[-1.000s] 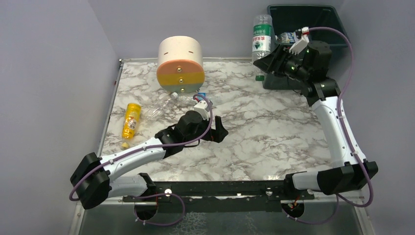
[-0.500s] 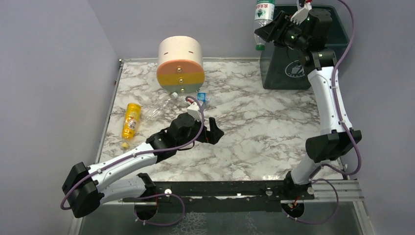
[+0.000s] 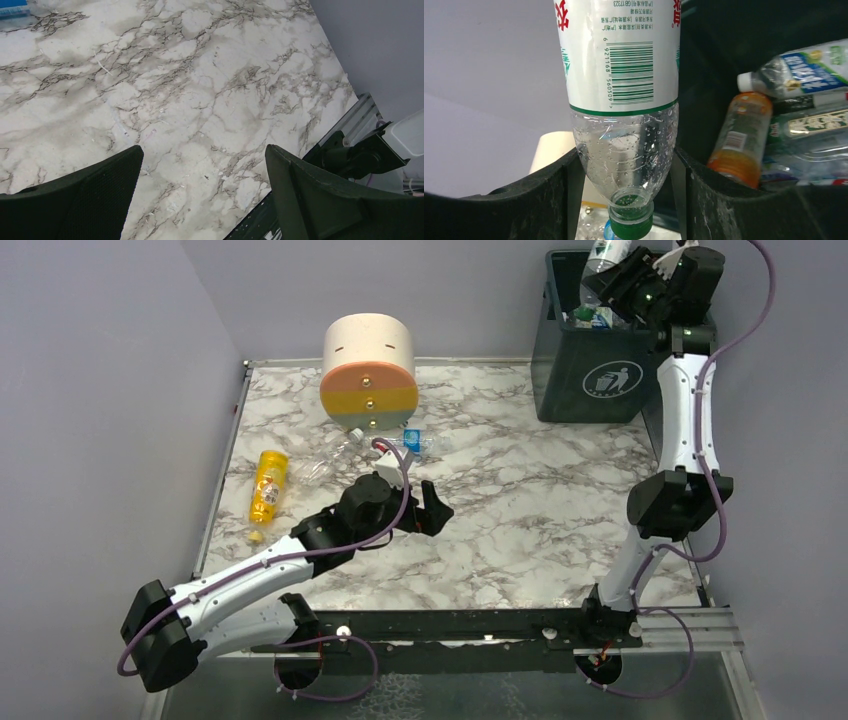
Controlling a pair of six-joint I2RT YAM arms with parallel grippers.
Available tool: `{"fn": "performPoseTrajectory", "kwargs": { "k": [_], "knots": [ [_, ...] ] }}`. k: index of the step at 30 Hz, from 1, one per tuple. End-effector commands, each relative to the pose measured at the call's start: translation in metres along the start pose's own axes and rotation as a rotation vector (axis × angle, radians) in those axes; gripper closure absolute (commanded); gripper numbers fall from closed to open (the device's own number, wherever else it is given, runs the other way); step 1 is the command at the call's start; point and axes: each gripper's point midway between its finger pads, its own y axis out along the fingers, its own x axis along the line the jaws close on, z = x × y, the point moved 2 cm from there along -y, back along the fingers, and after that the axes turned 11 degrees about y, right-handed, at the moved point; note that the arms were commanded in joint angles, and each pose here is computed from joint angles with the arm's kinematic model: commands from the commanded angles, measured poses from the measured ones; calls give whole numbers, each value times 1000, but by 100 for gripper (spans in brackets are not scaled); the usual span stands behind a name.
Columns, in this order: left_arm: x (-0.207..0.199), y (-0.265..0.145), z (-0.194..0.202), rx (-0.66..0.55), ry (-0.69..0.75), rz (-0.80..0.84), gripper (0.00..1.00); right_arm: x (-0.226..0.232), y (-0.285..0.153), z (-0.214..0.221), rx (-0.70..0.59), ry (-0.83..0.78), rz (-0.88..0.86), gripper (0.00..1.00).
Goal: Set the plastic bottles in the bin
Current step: Place the plastic bottle in the trash bin.
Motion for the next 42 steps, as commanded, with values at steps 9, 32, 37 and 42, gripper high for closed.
{"fn": "performPoseTrajectory", "kwargs": {
  "k": [9, 32, 37, 42],
  "knots": [
    [6, 0, 0, 1, -1, -38, 1, -32, 17, -29, -59, 23, -2, 28],
    [50, 20, -26, 104, 91, -221, 1, 57, -80, 33, 5, -163, -110, 9],
    [85, 34, -55, 100, 118, -310, 1, 59, -107, 92, 88, -153, -145, 9],
    [107, 58, -81, 77, 160, -376, 1, 59, -128, 143, 190, -125, -194, 9]
  ]
}}
